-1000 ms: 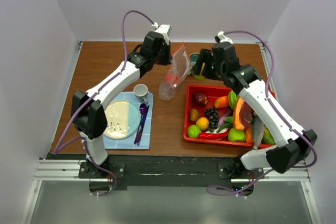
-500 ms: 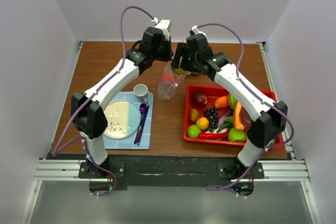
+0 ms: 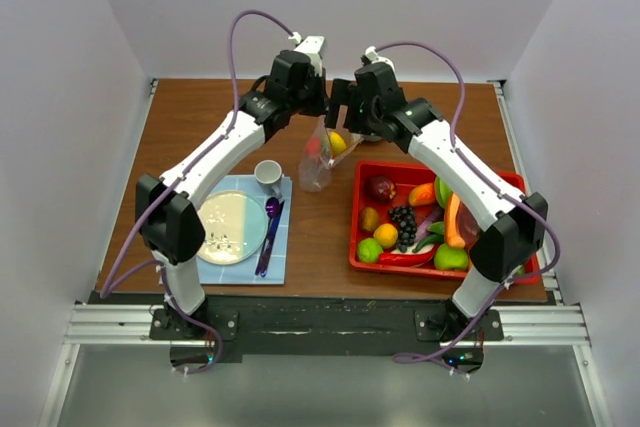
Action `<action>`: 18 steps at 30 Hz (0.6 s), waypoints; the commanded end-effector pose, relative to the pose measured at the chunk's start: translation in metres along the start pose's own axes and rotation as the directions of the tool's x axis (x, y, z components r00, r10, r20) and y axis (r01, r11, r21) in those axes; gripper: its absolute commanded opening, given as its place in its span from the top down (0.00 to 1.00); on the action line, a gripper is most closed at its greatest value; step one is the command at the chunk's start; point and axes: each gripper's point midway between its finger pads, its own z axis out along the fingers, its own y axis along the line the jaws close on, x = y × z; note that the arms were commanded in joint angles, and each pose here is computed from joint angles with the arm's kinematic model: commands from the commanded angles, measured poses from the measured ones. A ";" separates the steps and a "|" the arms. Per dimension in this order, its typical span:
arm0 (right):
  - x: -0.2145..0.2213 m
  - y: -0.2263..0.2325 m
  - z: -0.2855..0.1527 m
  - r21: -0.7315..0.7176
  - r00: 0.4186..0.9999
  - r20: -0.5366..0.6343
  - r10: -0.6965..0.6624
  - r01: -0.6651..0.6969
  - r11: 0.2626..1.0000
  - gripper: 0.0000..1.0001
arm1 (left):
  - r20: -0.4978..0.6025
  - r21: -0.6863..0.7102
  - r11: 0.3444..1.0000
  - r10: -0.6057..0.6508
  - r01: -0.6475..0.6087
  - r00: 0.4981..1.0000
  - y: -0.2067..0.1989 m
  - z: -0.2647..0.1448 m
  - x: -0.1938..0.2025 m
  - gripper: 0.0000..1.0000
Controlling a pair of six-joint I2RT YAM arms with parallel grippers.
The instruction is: Place the food in the zip-top bag and seal the zipper
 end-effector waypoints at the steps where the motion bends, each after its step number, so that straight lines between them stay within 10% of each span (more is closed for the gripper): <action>1: -0.032 0.000 -0.036 -0.001 0.995 0.096 -0.007 0.007 1.000 0.02 | 0.057 0.023 1.000 -0.013 0.012 0.998 -0.006 -0.001 -0.022 1.00; 10: -0.016 -0.057 -0.081 0.137 0.984 0.174 -0.033 0.009 0.991 0.07 | 0.046 -0.014 0.999 -0.032 0.032 0.998 0.009 0.003 -0.019 1.00; 18: 0.065 -0.097 -0.036 0.100 0.994 0.077 -0.072 0.064 0.993 0.08 | 0.064 0.001 0.999 -0.043 0.043 0.997 0.008 -0.001 -0.027 1.00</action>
